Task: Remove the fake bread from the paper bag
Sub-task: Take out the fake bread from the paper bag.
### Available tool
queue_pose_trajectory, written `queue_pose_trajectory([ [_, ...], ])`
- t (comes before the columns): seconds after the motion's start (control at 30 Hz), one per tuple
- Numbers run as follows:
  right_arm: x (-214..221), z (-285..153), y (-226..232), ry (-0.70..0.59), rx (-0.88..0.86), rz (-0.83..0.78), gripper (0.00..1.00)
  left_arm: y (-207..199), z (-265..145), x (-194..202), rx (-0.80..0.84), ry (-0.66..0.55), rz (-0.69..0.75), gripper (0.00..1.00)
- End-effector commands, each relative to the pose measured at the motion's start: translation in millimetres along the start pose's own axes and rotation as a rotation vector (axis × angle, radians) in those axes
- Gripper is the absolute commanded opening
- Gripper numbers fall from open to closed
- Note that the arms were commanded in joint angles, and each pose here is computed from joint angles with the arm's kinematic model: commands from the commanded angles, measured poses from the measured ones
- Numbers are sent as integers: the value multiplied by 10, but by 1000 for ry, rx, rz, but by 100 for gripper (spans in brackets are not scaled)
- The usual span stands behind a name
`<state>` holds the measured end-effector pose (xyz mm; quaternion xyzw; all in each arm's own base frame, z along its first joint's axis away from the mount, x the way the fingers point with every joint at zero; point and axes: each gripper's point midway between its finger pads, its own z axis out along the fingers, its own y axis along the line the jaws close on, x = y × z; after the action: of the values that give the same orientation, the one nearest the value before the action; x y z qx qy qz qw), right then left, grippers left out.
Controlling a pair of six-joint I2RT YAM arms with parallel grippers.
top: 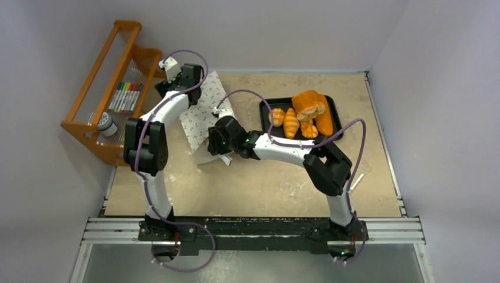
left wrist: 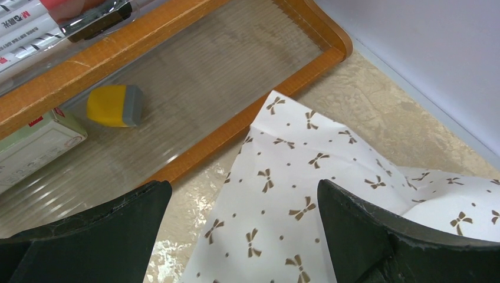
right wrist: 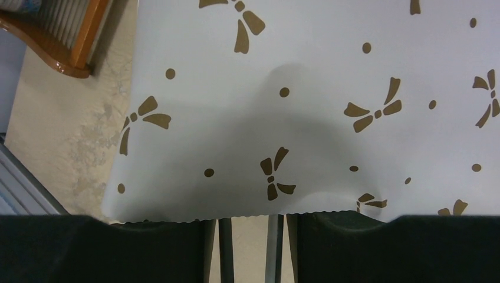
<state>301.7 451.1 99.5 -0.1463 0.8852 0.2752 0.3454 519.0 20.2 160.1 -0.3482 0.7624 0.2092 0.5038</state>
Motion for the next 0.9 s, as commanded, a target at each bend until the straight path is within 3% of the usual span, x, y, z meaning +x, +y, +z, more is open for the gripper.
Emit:
queue_pose_trajectory([
  [0.0, -357, 25, 248, -82, -77, 33, 45, -16, 39, 14, 0, -10, -19, 100],
  [0.87, -428, 482, 315, -88, -62, 208, 44, 53, 63, 261, 5, 24, -9, 100],
])
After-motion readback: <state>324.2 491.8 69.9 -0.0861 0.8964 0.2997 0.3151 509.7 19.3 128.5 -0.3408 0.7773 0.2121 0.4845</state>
